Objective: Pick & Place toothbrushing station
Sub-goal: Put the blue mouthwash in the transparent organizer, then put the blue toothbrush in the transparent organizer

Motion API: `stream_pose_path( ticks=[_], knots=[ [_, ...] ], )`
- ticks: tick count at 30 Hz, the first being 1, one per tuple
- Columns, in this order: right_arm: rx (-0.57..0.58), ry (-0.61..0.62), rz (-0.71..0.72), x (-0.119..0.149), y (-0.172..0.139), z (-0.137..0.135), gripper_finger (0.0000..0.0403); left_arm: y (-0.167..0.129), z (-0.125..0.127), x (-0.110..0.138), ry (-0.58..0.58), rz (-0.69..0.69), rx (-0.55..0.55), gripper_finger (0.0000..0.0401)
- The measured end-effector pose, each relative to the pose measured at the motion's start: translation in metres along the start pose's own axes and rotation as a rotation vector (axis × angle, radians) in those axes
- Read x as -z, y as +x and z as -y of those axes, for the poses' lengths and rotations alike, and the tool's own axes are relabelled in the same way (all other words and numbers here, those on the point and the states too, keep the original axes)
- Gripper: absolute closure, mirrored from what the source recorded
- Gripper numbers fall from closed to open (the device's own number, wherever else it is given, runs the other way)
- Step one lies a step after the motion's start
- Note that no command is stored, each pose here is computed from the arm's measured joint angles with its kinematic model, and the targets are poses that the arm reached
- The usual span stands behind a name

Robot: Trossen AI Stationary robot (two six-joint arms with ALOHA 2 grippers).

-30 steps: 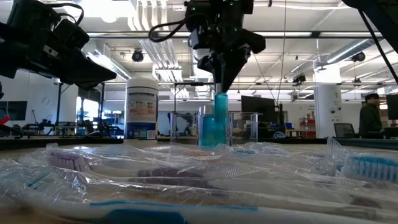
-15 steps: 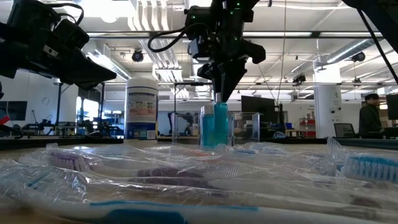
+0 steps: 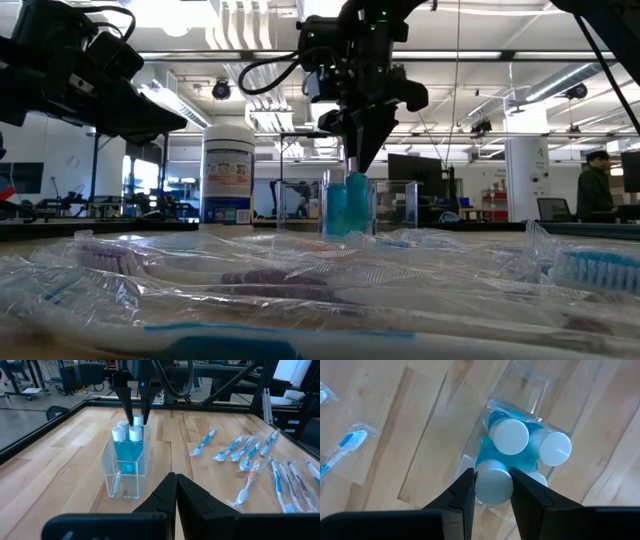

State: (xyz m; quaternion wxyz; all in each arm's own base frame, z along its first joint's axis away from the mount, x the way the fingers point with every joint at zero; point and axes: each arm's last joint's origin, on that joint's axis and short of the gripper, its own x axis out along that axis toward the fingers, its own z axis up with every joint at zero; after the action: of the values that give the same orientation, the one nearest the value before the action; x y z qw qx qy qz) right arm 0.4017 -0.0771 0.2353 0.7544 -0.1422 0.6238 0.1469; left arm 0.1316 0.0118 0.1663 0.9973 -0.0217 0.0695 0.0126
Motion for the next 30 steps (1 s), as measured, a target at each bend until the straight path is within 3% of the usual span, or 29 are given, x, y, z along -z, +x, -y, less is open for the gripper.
stream_pose_path(
  ticks=[14,21,30],
  knots=[
    [0.004,0.004,0.003,0.0,0.001,0.0,0.0243,0.0,0.0,0.0,0.0,0.0,0.001,0.0387],
    [0.0,0.028,-0.002,0.001,-0.001,-0.001,0.0236,0.0,0.0,0.0,0.0,0.0,0.0,0.0387],
    [-0.041,0.137,-0.071,0.004,-0.047,-0.007,0.0232,0.0,0.0,0.0,-0.004,0.0,0.0,0.0387]
  ],
)
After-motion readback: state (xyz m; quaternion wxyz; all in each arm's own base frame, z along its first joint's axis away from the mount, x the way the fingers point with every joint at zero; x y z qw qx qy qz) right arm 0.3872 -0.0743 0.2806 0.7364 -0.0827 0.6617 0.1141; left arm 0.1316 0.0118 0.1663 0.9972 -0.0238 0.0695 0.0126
